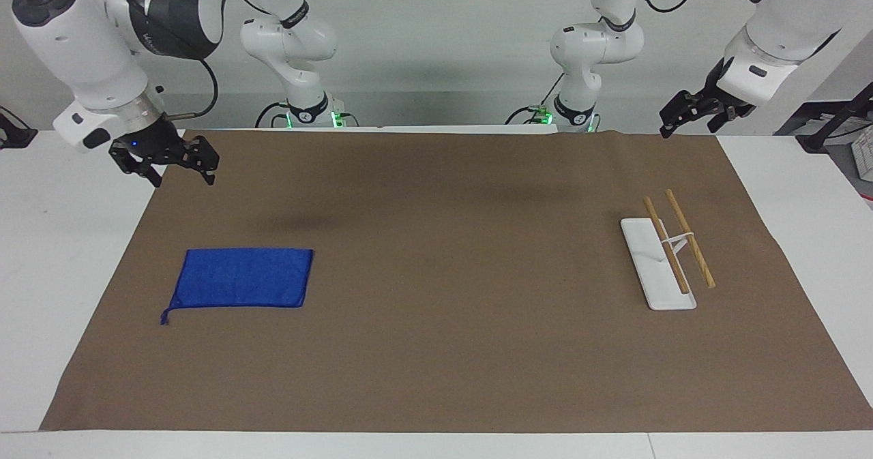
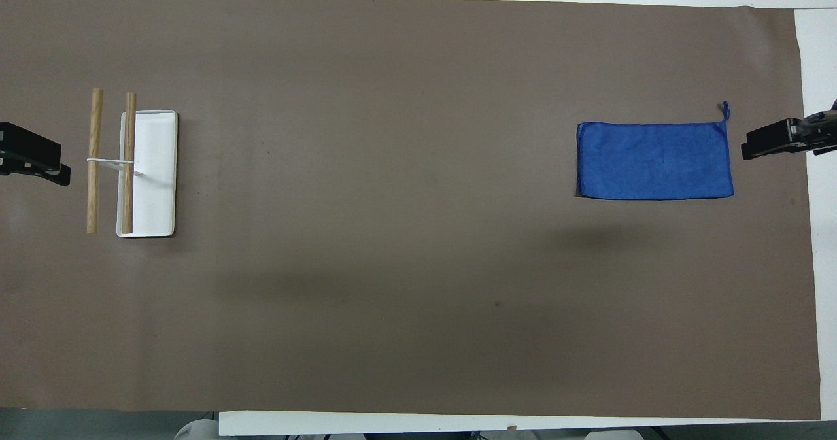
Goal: Right arm passes towel to left arm to hang
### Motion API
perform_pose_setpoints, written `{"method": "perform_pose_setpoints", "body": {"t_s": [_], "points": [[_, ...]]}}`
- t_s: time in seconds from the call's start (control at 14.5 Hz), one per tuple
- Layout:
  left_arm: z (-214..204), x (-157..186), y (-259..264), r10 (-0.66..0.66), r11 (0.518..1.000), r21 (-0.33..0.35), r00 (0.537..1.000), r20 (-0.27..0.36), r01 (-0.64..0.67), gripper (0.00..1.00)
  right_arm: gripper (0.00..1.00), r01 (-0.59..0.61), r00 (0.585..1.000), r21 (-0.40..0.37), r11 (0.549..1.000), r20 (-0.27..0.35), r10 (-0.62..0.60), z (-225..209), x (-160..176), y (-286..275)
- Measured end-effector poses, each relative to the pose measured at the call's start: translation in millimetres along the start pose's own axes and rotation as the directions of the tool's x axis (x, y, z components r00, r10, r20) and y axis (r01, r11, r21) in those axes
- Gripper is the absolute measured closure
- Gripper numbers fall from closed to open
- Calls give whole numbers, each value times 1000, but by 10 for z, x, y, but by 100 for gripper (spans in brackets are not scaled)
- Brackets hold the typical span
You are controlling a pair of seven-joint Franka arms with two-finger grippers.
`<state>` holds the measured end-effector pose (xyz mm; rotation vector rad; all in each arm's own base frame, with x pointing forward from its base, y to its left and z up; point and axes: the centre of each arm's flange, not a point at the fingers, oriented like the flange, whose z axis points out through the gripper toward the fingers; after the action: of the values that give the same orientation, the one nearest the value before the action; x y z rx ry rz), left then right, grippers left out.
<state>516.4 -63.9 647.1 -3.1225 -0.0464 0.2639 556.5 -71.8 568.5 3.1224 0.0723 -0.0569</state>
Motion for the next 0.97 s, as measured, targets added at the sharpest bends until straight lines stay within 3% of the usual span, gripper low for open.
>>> {"method": "perform_pose_setpoints", "body": {"t_s": [0.62, 0.83, 0.97], "points": [[0, 0, 0, 0, 1000, 0, 1000, 0, 0, 0, 1, -5, 1000, 0, 1000, 8, 5, 202, 85, 41], [0, 0, 0, 0, 1000, 0, 1000, 0, 0, 0, 1, -19, 999, -7, 1000, -27, 18, 733, 230, 164], [0, 0, 0, 0, 1000, 0, 1000, 0, 0, 0, 1, 8, 996, -21, 1000, -86, -10, 1271, 288, 178]]}}
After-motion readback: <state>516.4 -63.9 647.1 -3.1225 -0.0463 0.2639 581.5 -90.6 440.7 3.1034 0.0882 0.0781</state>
